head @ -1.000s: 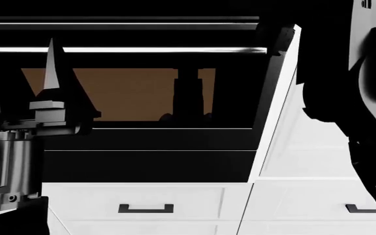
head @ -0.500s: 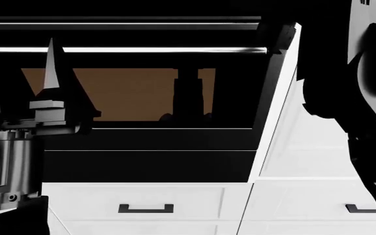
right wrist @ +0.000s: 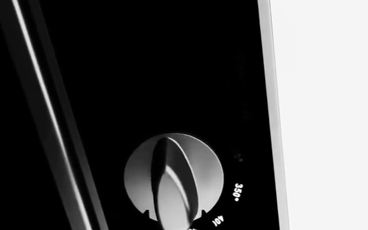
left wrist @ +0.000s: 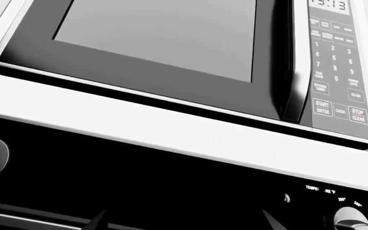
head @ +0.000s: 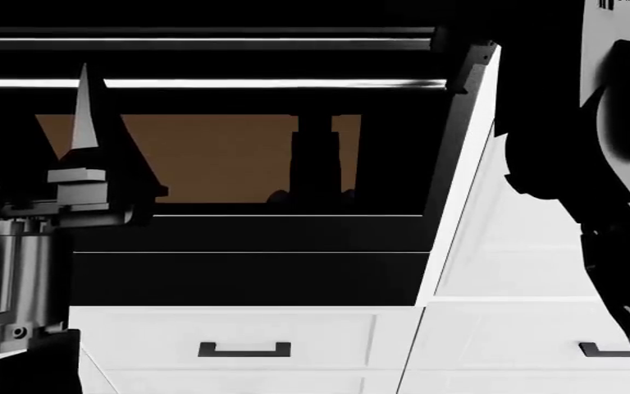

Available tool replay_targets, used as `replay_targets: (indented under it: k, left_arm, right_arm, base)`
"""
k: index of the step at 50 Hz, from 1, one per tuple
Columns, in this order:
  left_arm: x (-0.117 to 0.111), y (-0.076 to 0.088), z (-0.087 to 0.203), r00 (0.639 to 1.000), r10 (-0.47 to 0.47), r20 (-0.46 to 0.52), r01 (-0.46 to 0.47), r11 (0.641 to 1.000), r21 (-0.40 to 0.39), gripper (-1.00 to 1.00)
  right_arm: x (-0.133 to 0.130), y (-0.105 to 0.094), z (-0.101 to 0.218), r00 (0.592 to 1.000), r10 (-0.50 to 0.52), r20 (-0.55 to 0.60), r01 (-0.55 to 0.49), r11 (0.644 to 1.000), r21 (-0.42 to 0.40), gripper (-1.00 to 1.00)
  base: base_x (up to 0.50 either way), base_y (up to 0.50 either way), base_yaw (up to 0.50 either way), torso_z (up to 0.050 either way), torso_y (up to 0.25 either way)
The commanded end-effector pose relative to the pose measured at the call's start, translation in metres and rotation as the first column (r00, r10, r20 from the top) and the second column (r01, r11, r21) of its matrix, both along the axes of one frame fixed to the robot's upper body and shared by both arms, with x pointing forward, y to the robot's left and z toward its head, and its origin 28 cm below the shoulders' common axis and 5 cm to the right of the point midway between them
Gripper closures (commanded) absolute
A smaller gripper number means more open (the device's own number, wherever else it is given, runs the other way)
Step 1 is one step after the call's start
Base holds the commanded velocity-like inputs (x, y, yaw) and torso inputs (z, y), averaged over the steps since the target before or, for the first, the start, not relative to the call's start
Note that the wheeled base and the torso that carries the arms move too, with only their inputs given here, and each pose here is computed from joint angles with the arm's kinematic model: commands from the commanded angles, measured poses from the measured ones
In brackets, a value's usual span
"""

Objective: Preheat the oven by turning the temperature knob.

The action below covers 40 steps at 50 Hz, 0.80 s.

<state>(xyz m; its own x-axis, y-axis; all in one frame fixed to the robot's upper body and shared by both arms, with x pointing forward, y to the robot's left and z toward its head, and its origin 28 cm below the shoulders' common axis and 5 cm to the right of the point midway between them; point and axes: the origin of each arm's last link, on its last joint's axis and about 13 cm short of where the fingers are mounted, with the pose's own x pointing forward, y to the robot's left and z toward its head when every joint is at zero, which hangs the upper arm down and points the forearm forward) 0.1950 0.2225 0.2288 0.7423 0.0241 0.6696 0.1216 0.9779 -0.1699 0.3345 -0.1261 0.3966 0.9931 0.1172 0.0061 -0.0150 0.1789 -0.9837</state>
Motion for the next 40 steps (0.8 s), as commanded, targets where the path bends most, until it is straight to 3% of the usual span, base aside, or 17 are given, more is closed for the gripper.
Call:
replay_targets:
  k: [1,30,40]
  left_arm:
    - [-0.001,0.0,0.0,1.0,0.0,0.0,0.0,1.0,0.001,-1.0]
    - [0.003,0.001,0.001,1.0,0.011,-0.006,-0.011,1.0,-0.002,-1.0]
    - [0.003,0.002,0.0,1.0,0.014,-0.009,-0.014,1.0,-0.001,-1.0]
  right_arm:
    - [-0.002,0.001,0.003,1.0,0.008,0.013,-0.008,1.0,-0.006,1.0]
    - [0.004,0.0,0.016,0.999,-0.01,0.049,0.01,1.0,0.01,1.0]
    - [0.007,-0.004,0.015,0.997,-0.029,0.072,0.026,0.998,0.05,1.0]
  base:
    - [0.0,0.0,0.0,0.0,0.0]
    - [0.0,0.0,0.0,0.0,0.001]
    - [0.01,0.0,0.0,0.0,0.0]
